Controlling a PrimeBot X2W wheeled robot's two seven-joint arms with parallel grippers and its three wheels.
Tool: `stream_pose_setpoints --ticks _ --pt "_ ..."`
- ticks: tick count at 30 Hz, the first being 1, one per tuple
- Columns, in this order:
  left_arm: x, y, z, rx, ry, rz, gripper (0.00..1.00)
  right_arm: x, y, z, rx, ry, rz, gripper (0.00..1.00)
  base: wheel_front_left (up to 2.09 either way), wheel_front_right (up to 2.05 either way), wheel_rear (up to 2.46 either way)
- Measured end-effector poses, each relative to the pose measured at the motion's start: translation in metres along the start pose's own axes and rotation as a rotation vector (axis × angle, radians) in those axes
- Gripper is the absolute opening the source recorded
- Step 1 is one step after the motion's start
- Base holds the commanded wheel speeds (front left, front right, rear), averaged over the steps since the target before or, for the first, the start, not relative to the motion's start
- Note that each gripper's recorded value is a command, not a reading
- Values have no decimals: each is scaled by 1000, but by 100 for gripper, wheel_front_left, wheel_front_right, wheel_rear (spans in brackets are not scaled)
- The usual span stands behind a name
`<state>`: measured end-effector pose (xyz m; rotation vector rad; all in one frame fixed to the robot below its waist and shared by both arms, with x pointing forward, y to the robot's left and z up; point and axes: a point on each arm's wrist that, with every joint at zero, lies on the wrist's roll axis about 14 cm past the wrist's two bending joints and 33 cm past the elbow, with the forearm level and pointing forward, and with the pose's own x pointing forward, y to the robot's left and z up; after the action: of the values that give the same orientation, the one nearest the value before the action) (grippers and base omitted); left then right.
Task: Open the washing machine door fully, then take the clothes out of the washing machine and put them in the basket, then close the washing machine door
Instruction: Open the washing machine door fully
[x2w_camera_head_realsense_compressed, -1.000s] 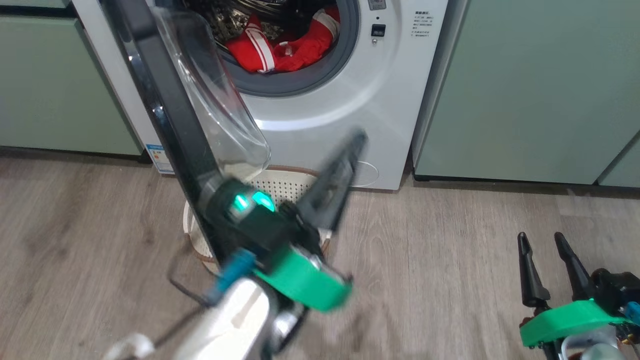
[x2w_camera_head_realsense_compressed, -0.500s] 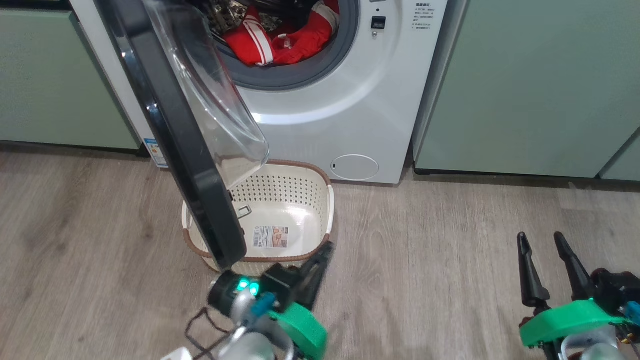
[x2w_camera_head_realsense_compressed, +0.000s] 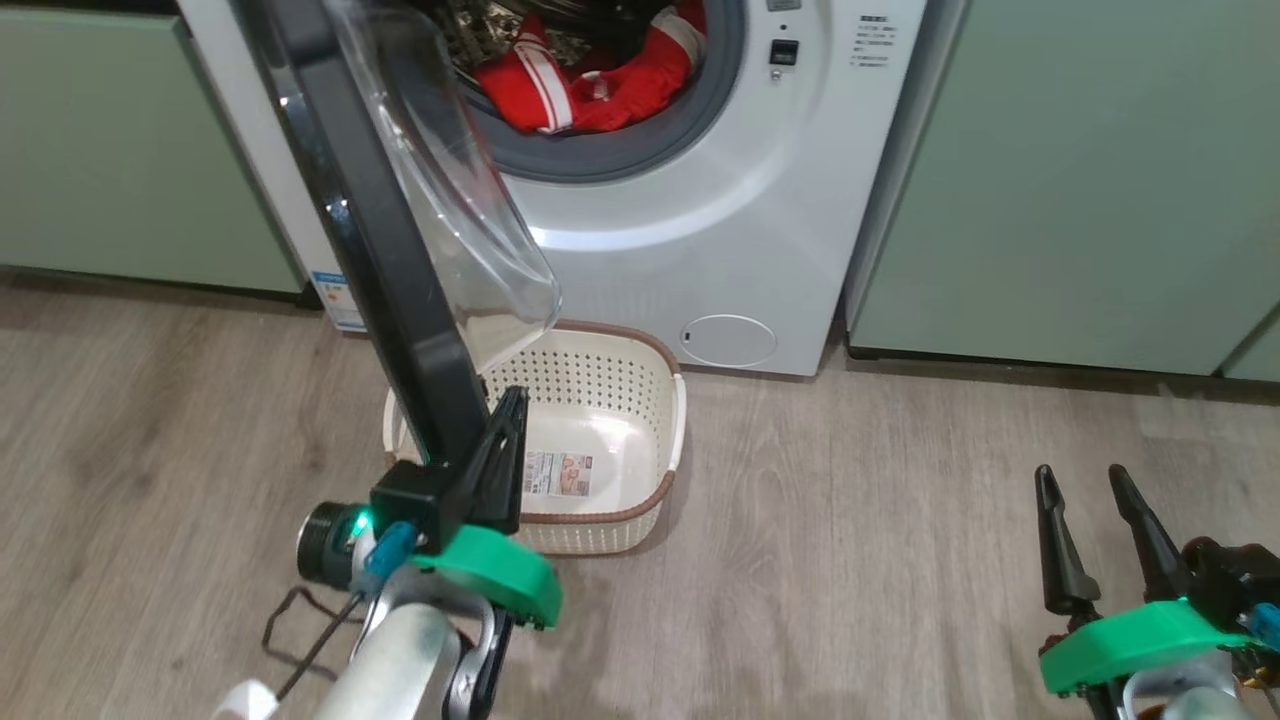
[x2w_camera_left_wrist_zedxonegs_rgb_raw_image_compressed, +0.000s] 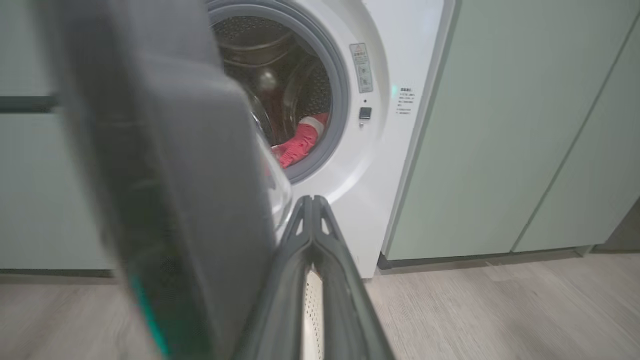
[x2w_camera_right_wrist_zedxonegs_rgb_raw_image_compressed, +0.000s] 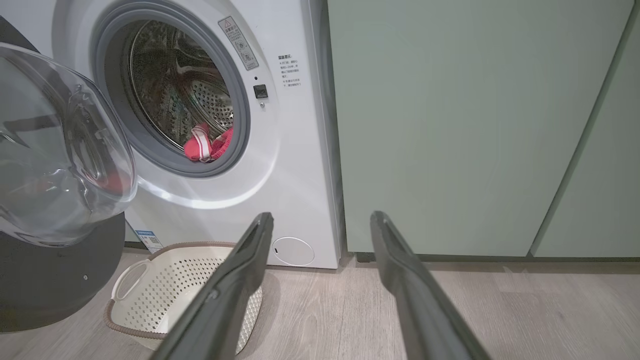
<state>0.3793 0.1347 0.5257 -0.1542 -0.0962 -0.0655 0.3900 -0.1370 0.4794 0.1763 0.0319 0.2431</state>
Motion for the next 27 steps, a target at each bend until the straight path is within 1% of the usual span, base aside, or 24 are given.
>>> stream_pose_setpoints --ticks 6,9,16,25,26,27 --pt "-13 27 -3 0 4 83 0 6 9 -2 0 6 29 100 0 0 0" --pt "-19 46 -5 6 11 141 0 10 14 -3 1 10 45 100 0 0 0" --pt "-38 104 -2 21 11 313 0 16 25 -8 2 25 80 100 0 0 0" --pt "-82 188 4 66 18 553 0 25 39 -16 13 47 119 100 0 0 0" --pt "-92 202 2 56 26 597 0 27 42 -19 15 54 131 100 0 0 0" --pt "-96 208 1 53 31 614 0 29 44 -20 16 58 135 100 0 0 0"
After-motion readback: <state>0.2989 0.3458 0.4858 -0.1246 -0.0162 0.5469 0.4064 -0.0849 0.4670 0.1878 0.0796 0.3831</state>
